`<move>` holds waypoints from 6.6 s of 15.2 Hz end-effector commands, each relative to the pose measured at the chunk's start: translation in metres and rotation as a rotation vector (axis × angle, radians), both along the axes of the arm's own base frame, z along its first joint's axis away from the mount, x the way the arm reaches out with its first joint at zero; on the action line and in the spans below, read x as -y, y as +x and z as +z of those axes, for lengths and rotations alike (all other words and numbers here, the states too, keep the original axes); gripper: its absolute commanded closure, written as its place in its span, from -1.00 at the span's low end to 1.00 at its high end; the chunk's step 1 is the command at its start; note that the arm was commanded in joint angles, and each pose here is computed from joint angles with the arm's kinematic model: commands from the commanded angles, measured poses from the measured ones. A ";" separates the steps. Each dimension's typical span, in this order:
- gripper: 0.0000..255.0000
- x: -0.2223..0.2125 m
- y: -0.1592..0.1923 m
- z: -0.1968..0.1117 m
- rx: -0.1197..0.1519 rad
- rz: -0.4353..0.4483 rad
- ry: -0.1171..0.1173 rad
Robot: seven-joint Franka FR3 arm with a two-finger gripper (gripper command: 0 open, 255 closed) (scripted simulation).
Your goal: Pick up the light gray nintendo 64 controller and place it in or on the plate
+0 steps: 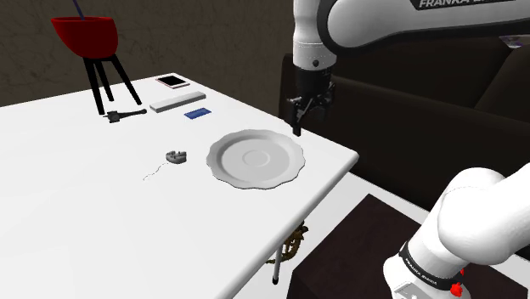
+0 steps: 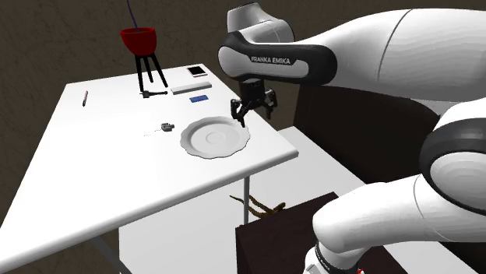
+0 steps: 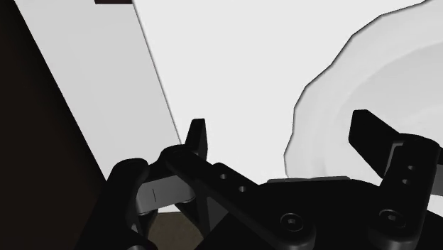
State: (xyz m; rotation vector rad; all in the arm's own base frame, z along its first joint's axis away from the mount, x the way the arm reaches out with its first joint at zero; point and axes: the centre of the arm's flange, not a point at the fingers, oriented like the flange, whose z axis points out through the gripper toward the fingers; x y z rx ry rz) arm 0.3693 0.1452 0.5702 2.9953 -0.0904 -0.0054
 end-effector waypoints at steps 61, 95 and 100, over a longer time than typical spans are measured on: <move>-1.00 -0.302 0.159 -0.039 -0.006 0.851 -0.065; 1.00 -0.298 0.162 0.001 -0.006 0.851 -0.065; 1.00 -0.298 0.162 0.027 -0.006 0.851 -0.065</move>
